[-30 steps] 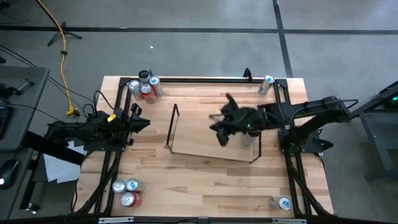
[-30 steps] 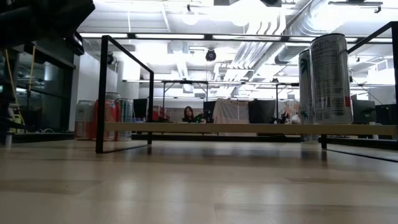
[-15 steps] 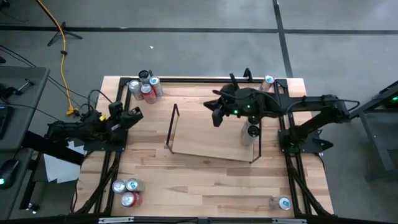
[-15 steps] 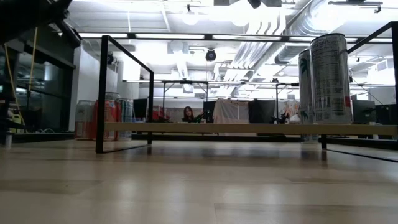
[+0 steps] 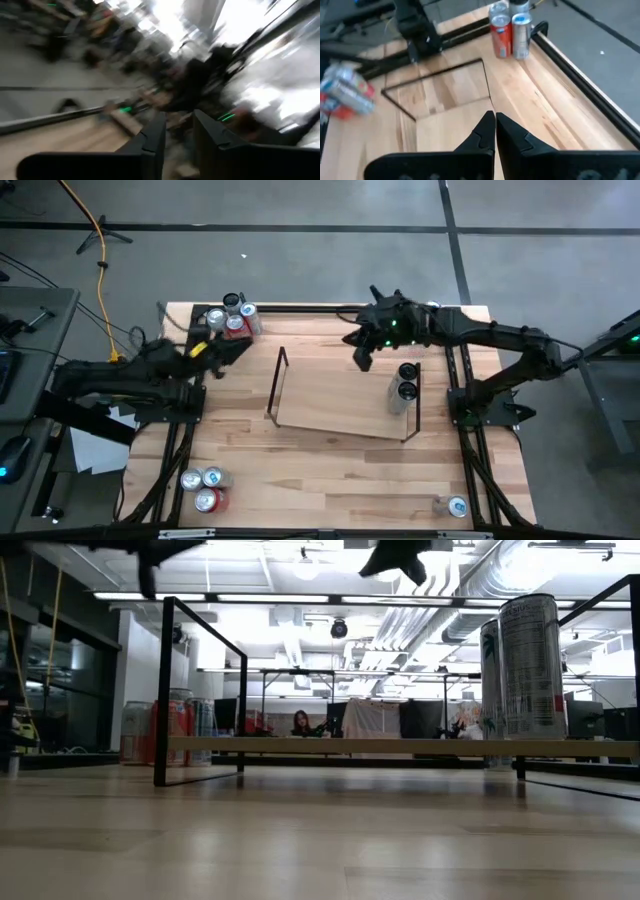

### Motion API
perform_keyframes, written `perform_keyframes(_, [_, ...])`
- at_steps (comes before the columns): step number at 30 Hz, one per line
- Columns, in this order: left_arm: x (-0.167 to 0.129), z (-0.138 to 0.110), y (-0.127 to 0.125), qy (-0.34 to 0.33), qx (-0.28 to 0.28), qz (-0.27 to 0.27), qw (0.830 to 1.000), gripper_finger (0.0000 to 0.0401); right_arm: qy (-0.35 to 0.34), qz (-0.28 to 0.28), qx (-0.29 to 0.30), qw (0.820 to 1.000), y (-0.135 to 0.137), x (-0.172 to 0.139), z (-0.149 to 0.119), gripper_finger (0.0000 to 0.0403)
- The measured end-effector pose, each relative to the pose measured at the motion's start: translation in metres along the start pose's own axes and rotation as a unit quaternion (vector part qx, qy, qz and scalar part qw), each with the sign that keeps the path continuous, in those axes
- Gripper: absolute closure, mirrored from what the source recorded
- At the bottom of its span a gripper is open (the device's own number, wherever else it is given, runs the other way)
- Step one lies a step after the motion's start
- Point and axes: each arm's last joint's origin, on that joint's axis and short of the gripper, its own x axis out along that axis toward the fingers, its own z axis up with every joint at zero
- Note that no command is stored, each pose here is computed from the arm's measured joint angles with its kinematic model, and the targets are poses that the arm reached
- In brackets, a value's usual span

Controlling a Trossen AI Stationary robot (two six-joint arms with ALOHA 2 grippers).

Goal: Place canned beverage on shelf
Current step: Put the white soda can on the shelf aligned with the other white soda cans

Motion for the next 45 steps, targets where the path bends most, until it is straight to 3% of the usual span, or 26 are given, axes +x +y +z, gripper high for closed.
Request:
perform_keyframes(5, [0.033, 0.035, -0.004, 0.089, 0.093, 0.159, 0.979, 0.0291, 0.007, 0.045, -0.034, 0.998, -0.027, -0.022, -0.009, 0.0403])
perform_keyframes(12, [0.057, 0.072, 0.022, 0.230, 0.120, 0.378, 0.889, 0.0218, 0.008, 0.043, -0.022, 0.999, -0.056, -0.043, -0.040, 0.0403])
perform_keyframes(16, [0.078, 0.092, 0.044, 0.260, 0.147, 0.434, 0.850, 0.0180, 0.018, 0.057, 0.020, 0.998, -0.060, -0.038, -0.059, 0.0403])
perform_keyframes(21, [0.105, 0.112, 0.080, 0.283, 0.152, 0.482, 0.815, 0.0152, -0.009, 0.094, 0.053, 0.994, -0.053, -0.029, -0.067, 0.0403])
perform_keyframes(25, [0.112, 0.115, 0.116, 0.314, 0.116, 0.543, 0.770, 0.0148, -0.052, 0.112, 0.051, 0.991, -0.047, -0.025, -0.062, 0.0403])
perform_keyframes(30, [0.106, 0.112, 0.151, 0.346, 0.053, 0.603, 0.717, 0.0148, -0.085, 0.090, 0.058, 0.991, -0.044, -0.025, -0.056, 0.0403])
perform_keyframes(36, [0.105, 0.109, 0.173, 0.359, -0.001, 0.602, 0.713, 0.0148, -0.101, 0.073, 0.062, 0.990, -0.045, -0.025, -0.053, 0.0403])
perform_keyframes(45, [0.102, 0.105, 0.189, 0.378, -0.018, 0.623, 0.685, 0.0148, -0.099, 0.076, 0.069, 0.990, -0.044, -0.025, -0.054, 0.0403])
